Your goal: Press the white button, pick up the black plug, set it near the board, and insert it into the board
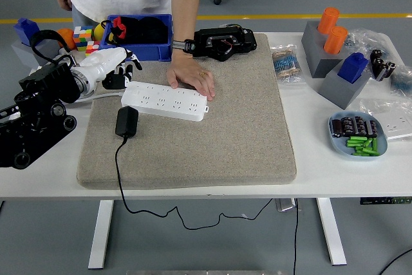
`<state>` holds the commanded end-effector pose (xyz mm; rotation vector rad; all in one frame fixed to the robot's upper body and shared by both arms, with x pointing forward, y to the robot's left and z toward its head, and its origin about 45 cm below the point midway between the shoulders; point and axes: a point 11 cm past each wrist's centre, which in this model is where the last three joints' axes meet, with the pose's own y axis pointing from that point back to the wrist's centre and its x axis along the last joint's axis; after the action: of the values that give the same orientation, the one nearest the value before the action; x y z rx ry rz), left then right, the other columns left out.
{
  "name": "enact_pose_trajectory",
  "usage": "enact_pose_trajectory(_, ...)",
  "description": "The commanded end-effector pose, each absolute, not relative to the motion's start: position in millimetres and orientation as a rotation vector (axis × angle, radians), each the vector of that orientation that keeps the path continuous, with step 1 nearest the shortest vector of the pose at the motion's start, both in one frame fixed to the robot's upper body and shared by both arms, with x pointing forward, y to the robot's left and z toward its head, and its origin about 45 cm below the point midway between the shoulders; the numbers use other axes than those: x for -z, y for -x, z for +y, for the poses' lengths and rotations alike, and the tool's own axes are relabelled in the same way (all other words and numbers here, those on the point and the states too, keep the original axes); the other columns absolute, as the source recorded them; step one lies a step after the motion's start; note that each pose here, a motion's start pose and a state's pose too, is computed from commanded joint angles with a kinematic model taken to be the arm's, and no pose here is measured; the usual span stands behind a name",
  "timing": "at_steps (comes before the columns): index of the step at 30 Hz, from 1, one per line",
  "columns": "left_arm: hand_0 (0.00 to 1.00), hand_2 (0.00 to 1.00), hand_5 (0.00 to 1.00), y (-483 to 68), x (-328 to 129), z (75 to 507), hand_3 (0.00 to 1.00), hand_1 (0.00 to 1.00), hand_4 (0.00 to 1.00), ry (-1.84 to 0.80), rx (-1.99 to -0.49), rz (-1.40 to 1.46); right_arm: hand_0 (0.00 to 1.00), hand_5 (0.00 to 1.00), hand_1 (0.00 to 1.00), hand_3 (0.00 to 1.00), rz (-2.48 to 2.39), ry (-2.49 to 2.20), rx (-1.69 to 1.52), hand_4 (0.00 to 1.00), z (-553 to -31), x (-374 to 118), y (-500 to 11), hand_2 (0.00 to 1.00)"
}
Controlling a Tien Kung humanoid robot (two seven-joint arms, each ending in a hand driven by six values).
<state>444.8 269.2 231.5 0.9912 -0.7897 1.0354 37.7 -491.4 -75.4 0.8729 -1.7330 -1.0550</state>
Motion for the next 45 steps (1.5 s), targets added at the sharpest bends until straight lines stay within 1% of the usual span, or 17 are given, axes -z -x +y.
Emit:
enact_pose_trajectory(1, 0.404, 0.635, 0.064, -442, -232, 271, 0.748, 0.606, 0.753, -0.970, -1.054, -0.785, 0.716, 0.390, 0.685, 0.625, -1.733, -0.873, 1.055, 0.673, -491, 76, -38, 0.677)
enact_pose_trajectory(6, 0.404, 0.635, 0.064, -430, -226, 287, 0.748, 0.606, 0.753, -0.897, -1.177, -0.749, 0.716, 0.390, 0.685, 0.625, -1.730, -0.874, 1.057, 0.673, -490, 76, -37, 0.677)
enact_pose_trajectory(7, 0.497, 0.678, 0.118, -427, -223, 291, 0.755, 0.667, 0.798, -0.897, -1.195, -0.737, 0.715, 0.389, 0.684, 0.625, -1.729, -0.874, 1.057, 0.673, -490, 76, -37, 0.677)
enact_pose_trajectory(12, 0.497, 0.678, 0.118, -415, -197, 313, 0.755, 0.667, 0.798, -0.959, -1.247, -0.645, 0.715, 0.389, 0.684, 0.625, -1.725, -0.875, 1.057, 0.673, -489, 77, -36, 0.677)
enact_pose_trajectory(13, 0.543, 0.702, 0.220, -412, -192, 317, 0.769, 0.698, 0.812, -0.973, -1.253, -0.628, 0.716, 0.389, 0.685, 0.626, -1.725, -0.876, 1.057, 0.674, -489, 77, -36, 0.677)
enact_pose_trajectory(20, 0.542, 0.698, 0.224, -397, -165, 327, 0.768, 0.685, 0.799, -0.996, -1.278, -0.559, 0.715, 0.387, 0.685, 0.625, -1.720, -0.874, 1.058, 0.672, -489, 77, -34, 0.677)
enact_pose_trajectory(24, 0.542, 0.698, 0.224, -395, -160, 328, 0.768, 0.685, 0.799, -0.997, -1.290, -0.553, 0.715, 0.387, 0.685, 0.625, -1.719, -0.878, 1.056, 0.672, -488, 77, -36, 0.677)
enact_pose_trajectory(25, 0.511, 0.686, 0.225, -394, -159, 329, 0.763, 0.667, 0.798, -0.999, -1.291, -0.553, 0.716, 0.387, 0.685, 0.625, -1.720, -0.879, 1.056, 0.672, -488, 77, -36, 0.677)
enact_pose_trajectory(29, 0.511, 0.686, 0.225, -393, -154, 329, 0.763, 0.667, 0.798, -1.010, -1.287, -0.546, 0.716, 0.387, 0.685, 0.625, -1.721, -0.881, 1.055, 0.672, -488, 77, -37, 0.677)
enact_pose_trajectory(31, 0.494, 0.678, 0.239, -392, -150, 327, 0.759, 0.655, 0.791, -1.017, -1.279, -0.543, 0.716, 0.388, 0.685, 0.625, -1.721, -0.880, 1.056, 0.673, -488, 77, -37, 0.677)
enact_pose_trajectory(36, 0.494, 0.678, 0.239, -390, -143, 321, 0.759, 0.655, 0.791, -1.021, -1.261, -0.531, 0.716, 0.388, 0.685, 0.625, -1.717, -0.878, 1.058, 0.673, -487, 78, -35, 0.677)
enact_pose_trajectory(37, 0.476, 0.668, 0.257, -390, -142, 319, 0.759, 0.639, 0.776, -1.022, -1.255, -0.529, 0.715, 0.387, 0.685, 0.625, -1.717, -0.878, 1.059, 0.672, -487, 78, -35, 0.677)
enact_pose_trajectory(42, 0.476, 0.668, 0.257, -388, -138, 311, 0.759, 0.639, 0.776, -1.015, -1.236, -0.525, 0.715, 0.387, 0.685, 0.625, -1.716, -0.880, 1.059, 0.672, -487, 78, -35, 0.677)
enact_pose_trajectory(43, 0.458, 0.656, 0.266, -388, -138, 309, 0.758, 0.631, 0.777, -1.013, -1.234, -0.525, 0.716, 0.387, 0.685, 0.625, -1.716, -0.880, 1.058, 0.671, -487, 78, -35, 0.677)
enact_pose_trajectory(45, 0.458, 0.656, 0.266, -388, -138, 306, 0.758, 0.631, 0.777, -1.008, -1.228, -0.525, 0.716, 0.387, 0.685, 0.625, -1.716, -0.879, 1.058, 0.671, -487, 78, -35, 0.677)
